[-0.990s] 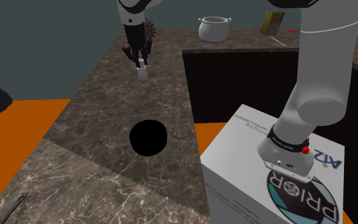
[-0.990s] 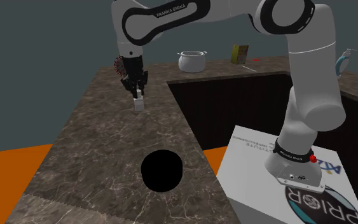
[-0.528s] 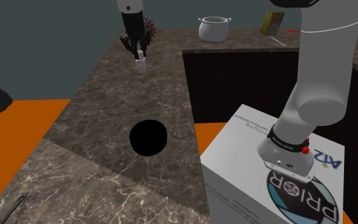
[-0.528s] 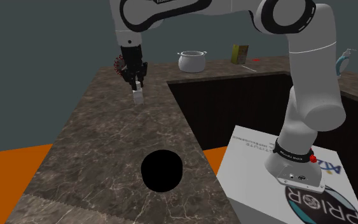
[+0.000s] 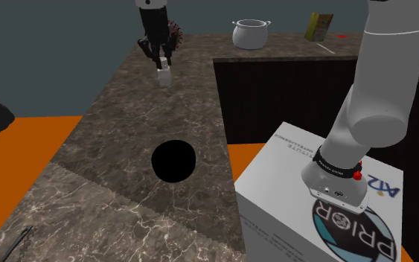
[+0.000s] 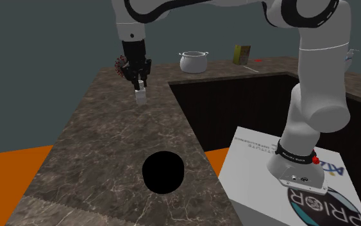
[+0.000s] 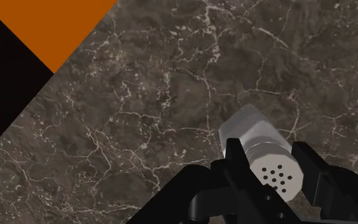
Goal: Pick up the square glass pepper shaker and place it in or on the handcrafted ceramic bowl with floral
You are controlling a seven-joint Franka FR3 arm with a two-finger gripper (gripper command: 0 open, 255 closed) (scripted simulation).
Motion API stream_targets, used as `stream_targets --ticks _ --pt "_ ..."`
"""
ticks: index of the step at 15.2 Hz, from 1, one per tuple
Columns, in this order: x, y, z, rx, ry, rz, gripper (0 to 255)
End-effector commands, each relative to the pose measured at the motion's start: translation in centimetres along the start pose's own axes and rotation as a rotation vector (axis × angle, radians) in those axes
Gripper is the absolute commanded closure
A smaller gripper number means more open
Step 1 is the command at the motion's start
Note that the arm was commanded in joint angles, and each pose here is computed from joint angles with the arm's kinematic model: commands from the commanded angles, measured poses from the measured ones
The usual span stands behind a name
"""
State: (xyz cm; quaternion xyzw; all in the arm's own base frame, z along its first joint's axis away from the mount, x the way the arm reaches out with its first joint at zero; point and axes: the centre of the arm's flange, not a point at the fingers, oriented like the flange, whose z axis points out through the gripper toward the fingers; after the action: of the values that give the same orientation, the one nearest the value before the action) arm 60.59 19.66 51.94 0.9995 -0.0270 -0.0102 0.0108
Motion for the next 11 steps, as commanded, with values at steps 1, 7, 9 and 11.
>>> stream_targets --ticks 1,7,9,11 --pt "-2.2 -1.6 -0.4 0.0 0.0 0.001 255" --pt "-8.5 -6.3 -1.3 0.0 0.0 0.001 255" --pt "-10.6 -7.9 -1.6 0.0 0.0 0.001 255" --pt "-12.7 -9.4 -1.8 0.0 0.0 0.001 255"
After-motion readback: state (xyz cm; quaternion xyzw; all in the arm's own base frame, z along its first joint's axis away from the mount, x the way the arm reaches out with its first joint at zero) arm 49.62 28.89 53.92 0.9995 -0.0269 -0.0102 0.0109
